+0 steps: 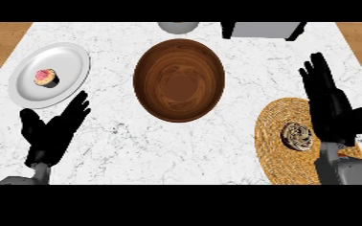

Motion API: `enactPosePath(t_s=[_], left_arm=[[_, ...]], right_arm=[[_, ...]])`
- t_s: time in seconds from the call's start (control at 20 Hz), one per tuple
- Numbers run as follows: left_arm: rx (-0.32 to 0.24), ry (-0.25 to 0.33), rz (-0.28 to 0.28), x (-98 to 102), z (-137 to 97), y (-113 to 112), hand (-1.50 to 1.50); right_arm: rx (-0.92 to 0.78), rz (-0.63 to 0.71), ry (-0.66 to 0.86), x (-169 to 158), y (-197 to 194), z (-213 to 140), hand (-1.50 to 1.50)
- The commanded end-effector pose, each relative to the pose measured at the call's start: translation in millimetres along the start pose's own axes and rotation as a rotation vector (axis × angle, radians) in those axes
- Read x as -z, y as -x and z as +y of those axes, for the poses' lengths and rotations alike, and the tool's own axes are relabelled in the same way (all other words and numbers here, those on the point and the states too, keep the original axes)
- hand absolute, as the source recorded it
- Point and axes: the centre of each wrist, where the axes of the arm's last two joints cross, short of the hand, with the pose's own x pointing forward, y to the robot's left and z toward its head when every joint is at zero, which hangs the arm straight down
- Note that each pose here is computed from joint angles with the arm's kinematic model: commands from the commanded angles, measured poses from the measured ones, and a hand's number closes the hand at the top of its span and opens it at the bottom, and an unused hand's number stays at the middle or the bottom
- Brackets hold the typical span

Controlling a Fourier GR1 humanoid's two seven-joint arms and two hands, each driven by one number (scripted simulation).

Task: Pick the tomato from the placemat and place it in the bowl

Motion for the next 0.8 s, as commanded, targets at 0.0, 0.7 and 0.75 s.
enactPosePath(t_s=[0.0, 0.7, 0.75], left_arm=[[-0.005, -0.013, -0.058, -12, 11, 6, 0.0], [0.077, 0.037, -0.193, 14, 6, -71, 0.0], [0.084, 0.043, -0.203, 20, 5, -73, 0.0]], right_arm=[[-0.022, -0.033, 0.11, -18, 0, -9, 1.5], [-0.614, -0.397, 0.669, -129, 77, -43, -1.5], [-0.639, -0.422, 0.691, -136, 50, -45, -1.5]])
